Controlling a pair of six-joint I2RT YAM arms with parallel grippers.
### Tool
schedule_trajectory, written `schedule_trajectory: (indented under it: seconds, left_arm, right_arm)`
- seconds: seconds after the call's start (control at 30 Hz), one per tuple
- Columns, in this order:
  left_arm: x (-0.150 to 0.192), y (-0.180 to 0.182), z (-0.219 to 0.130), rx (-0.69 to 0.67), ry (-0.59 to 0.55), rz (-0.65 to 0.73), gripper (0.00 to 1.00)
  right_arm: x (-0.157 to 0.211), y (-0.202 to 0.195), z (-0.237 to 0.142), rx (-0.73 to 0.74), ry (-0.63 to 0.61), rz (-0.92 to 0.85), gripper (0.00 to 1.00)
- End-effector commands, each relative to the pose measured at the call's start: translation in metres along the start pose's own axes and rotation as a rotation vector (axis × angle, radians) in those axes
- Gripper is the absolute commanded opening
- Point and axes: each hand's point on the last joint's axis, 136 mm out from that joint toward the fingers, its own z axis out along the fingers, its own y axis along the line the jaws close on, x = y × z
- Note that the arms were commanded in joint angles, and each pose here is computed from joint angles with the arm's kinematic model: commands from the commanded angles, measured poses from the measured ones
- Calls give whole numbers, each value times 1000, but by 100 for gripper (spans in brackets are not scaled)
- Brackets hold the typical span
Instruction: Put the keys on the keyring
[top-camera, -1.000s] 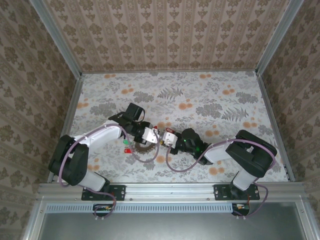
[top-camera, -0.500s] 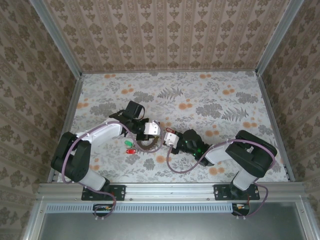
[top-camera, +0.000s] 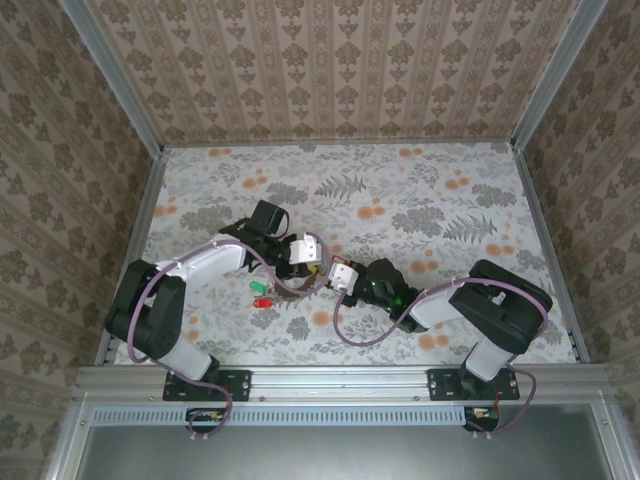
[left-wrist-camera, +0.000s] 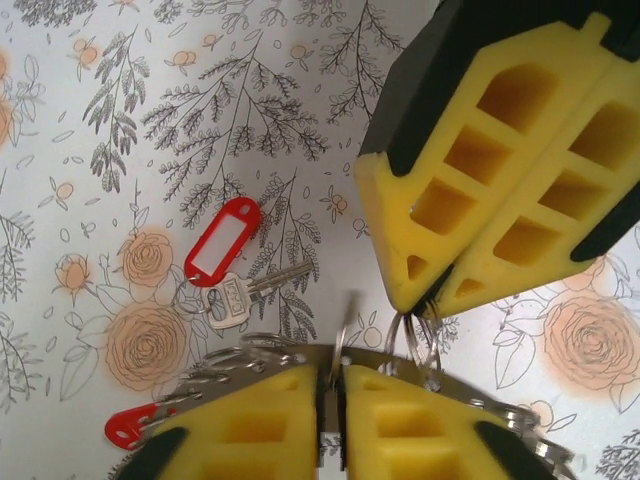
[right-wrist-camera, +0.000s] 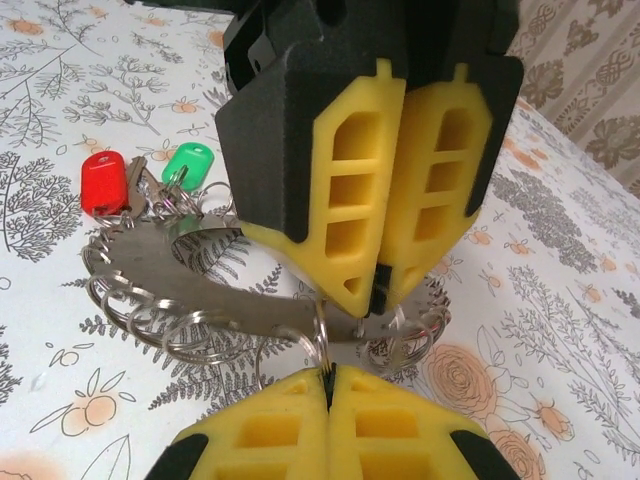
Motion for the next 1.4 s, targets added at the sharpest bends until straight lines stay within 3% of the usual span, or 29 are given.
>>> schedule_trajectory:
  seconds: [0.0, 0.17, 0.37, 0.53, 0.97, 1.37]
  left_arm:
    - [-15, 12, -8, -15, -66, -52, 32]
    - [-14, 15, -19, -18, -81, -87, 40]
    - [-15, -10, -37, 15, -128, 21, 39]
    - [-19, -33, -39, 54, -201, 114, 32]
    - [-6, -36, -7, 104, -80, 176, 30]
    - [2, -23, 5, 29, -19, 182, 30]
  right_arm:
    - [-6, 6, 3, -31, -32, 20, 0]
    - [-5, 5, 4, -31, -30, 27, 0]
    - [-1, 6, 3, -35, -22, 42, 0]
    - [-1, 5, 4, -32, -27, 50, 0]
    - [-2, 1, 6, -22, -36, 80, 0]
    - [-2, 0, 6, -19, -50, 94, 0]
